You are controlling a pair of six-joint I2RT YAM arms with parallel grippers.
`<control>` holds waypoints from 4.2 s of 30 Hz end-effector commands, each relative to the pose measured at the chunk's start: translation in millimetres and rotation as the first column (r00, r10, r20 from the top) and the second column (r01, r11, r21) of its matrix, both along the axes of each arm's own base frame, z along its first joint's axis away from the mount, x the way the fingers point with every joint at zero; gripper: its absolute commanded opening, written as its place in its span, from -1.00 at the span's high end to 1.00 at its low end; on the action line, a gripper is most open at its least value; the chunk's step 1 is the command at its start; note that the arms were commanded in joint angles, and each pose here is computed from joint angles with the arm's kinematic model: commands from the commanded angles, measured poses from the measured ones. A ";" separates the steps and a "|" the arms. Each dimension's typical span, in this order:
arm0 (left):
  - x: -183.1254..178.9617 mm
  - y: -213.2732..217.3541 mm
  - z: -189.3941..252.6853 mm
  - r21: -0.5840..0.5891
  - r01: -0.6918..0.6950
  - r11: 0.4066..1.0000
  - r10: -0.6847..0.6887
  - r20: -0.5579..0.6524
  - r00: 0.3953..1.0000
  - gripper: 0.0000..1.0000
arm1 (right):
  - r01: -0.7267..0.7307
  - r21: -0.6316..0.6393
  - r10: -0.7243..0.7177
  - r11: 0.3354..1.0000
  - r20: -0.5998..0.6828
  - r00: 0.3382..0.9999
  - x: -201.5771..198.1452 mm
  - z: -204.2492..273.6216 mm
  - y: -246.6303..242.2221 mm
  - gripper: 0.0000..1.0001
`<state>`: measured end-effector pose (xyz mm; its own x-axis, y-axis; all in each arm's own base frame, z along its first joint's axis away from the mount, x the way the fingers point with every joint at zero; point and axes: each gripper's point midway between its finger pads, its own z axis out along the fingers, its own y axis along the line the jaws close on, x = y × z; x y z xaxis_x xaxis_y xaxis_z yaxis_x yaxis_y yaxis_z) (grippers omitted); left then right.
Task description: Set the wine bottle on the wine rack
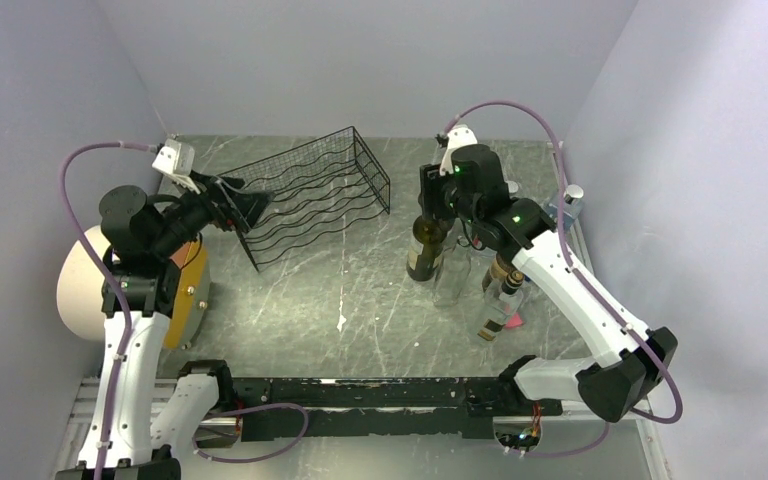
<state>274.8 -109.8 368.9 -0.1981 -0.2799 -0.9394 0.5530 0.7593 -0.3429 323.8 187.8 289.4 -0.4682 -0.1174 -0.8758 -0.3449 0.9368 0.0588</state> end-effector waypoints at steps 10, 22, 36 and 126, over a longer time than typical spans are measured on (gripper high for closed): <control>-12.2 -19.3 -6.3 -0.027 0.153 0.988 -0.151 0.079 0.985 -0.71 | -0.006 -0.068 0.006 0.998 -0.002 1.000 2.7 -26.5 -2.2 0.41; -14.4 -92.0 -53.6 -0.058 0.331 0.942 -0.331 -0.004 0.943 -0.98 | -0.236 0.150 0.219 0.960 0.126 0.968 -13.3 32.8 44.7 0.87; -11.9 -141.5 -147.0 0.120 0.311 0.943 -0.307 -0.057 0.950 -0.94 | -0.388 0.333 0.351 0.860 0.169 0.921 -41.9 72.8 73.9 1.00; 38.7 -222.0 24.7 0.834 -0.387 0.393 -0.892 0.448 0.061 0.86 | -0.417 0.185 0.444 0.890 -0.138 0.885 -89.3 41.9 46.1 -0.39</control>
